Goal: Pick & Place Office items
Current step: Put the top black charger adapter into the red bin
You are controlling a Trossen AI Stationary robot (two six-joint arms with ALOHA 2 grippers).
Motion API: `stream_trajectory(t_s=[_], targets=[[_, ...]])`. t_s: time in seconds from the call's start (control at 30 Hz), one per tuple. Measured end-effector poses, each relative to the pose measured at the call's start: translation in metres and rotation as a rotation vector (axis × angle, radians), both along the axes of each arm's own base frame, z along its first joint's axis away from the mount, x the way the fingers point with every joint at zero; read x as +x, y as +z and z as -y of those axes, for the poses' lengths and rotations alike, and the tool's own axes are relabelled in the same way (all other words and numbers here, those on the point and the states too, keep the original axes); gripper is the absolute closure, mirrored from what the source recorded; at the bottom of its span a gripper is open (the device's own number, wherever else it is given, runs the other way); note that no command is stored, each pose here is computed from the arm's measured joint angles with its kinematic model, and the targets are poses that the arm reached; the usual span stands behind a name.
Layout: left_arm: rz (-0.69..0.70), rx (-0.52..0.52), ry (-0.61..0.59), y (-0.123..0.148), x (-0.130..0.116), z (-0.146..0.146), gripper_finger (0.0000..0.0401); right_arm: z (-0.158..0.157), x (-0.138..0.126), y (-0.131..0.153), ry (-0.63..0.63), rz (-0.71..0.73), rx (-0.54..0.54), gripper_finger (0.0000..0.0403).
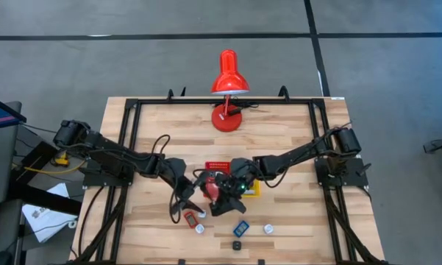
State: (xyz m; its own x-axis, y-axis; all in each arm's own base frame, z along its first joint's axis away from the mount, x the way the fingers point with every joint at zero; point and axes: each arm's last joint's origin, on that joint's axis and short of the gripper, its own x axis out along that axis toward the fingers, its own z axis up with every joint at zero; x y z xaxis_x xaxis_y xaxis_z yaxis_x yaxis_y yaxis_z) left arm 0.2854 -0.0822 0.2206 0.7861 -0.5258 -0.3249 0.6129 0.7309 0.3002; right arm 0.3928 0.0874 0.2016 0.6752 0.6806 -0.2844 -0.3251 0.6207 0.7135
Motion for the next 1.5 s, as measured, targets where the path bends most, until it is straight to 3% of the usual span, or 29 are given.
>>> stream_trajectory(t_s=[0.27,0.57,0.87,1.13,1.5], targets=[[0.073,-0.012,0.024,0.007,0.003,-0.002,0.0174,0.001,0.001,-0.003,-0.054,-0.006,-0.019,0.0268],[0.08,-0.031,-0.03,0.008,0.003,-0.002,0.0174,0.003,0.004,0.002,-0.048,0.049,-0.001,0.0268],[0.072,-0.036,0.0,0.008,0.005,-0.012,0.0174,0.0,0.003,0.002,-0.059,0.051,-0.008,0.0268],[-0.001,-0.057,-0.013,-0.01,0.017,-0.011,0.0174,-0.001,0.005,0.002,-0.07,0.019,-0.012,0.0268],[-0.012,-0.073,-0.096,-0.011,0.017,-0.009,0.018,-0.001,0.005,0.003,-0.054,0.006,-0.014,0.0268]])
